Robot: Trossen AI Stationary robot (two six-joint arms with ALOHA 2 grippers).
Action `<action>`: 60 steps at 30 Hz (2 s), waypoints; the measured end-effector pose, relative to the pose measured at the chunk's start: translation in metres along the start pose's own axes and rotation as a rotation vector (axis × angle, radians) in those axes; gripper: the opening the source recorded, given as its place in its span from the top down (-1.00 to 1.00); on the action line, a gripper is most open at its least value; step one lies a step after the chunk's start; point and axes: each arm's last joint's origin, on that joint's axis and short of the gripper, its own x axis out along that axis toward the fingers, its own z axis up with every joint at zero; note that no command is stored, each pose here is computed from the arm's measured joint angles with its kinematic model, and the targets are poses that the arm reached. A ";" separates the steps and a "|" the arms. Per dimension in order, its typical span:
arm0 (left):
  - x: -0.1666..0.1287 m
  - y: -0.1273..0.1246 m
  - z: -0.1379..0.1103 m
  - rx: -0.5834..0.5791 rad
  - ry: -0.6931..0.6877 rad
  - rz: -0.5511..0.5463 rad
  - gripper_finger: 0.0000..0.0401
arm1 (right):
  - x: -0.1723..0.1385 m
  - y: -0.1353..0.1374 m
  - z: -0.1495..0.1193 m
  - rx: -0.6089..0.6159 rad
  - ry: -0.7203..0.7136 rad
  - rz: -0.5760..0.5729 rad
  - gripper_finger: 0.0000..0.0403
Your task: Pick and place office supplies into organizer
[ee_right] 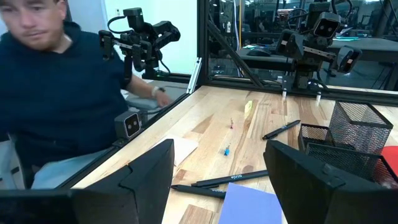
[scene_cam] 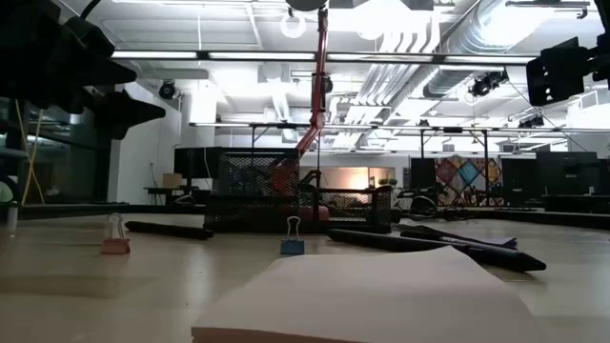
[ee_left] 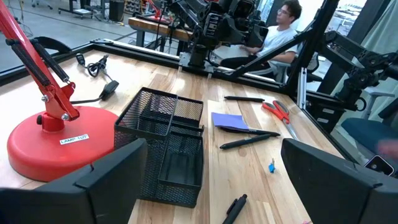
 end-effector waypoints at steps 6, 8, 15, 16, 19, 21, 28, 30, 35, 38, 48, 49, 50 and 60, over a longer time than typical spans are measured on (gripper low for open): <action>0.000 0.000 0.000 0.000 0.000 0.000 -0.79 | 0.000 0.000 0.000 0.000 0.000 0.000 -0.20; 0.000 0.000 0.000 0.000 0.000 0.000 -0.79 | 0.000 0.000 0.000 0.000 0.000 0.000 -0.20; 0.000 0.000 0.000 0.000 0.000 0.000 -0.79 | -0.001 -0.001 0.013 -0.105 -0.132 -0.045 -0.20; 0.000 0.000 0.000 0.000 0.000 0.000 -0.79 | -0.002 -0.002 0.018 -0.083 -0.182 -0.048 -0.20; 0.000 0.000 0.000 0.000 0.000 0.000 -0.79 | -0.005 -0.002 0.032 0.107 -0.330 -0.029 -0.20; 0.000 0.000 0.000 0.000 0.000 0.000 -0.79 | -0.007 -0.003 0.037 0.266 -0.389 -0.001 -0.20; 0.000 0.000 0.002 -0.019 -0.020 -0.005 -0.79 | -0.007 -0.007 0.036 0.485 -0.397 -0.109 -0.20; 0.000 -0.001 0.005 -0.016 -0.053 -0.008 -0.79 | -0.005 -0.009 0.027 0.498 -0.322 -0.206 -0.20; 0.000 -0.001 0.005 -0.012 -0.055 -0.003 -0.79 | -0.002 -0.013 -0.001 0.609 -0.121 -0.443 -0.20; 0.000 -0.001 0.005 -0.011 -0.054 -0.002 -0.79 | -0.001 -0.013 -0.008 0.746 -0.107 -0.490 -0.20; 0.000 0.000 0.003 -0.008 -0.034 0.003 -0.79 | 0.017 -0.009 -0.013 0.884 -0.086 -0.515 -0.20; 0.000 0.000 0.003 -0.008 -0.035 0.003 -0.79 | 0.021 -0.009 -0.011 0.886 -0.075 -0.522 -0.20; 0.000 0.000 0.003 -0.008 -0.035 0.003 -0.79 | 0.026 -0.008 -0.007 0.884 -0.059 -0.525 -0.20; 0.000 0.000 0.003 -0.008 -0.035 0.003 -0.79 | 0.094 0.009 0.055 0.832 0.414 -0.699 -0.20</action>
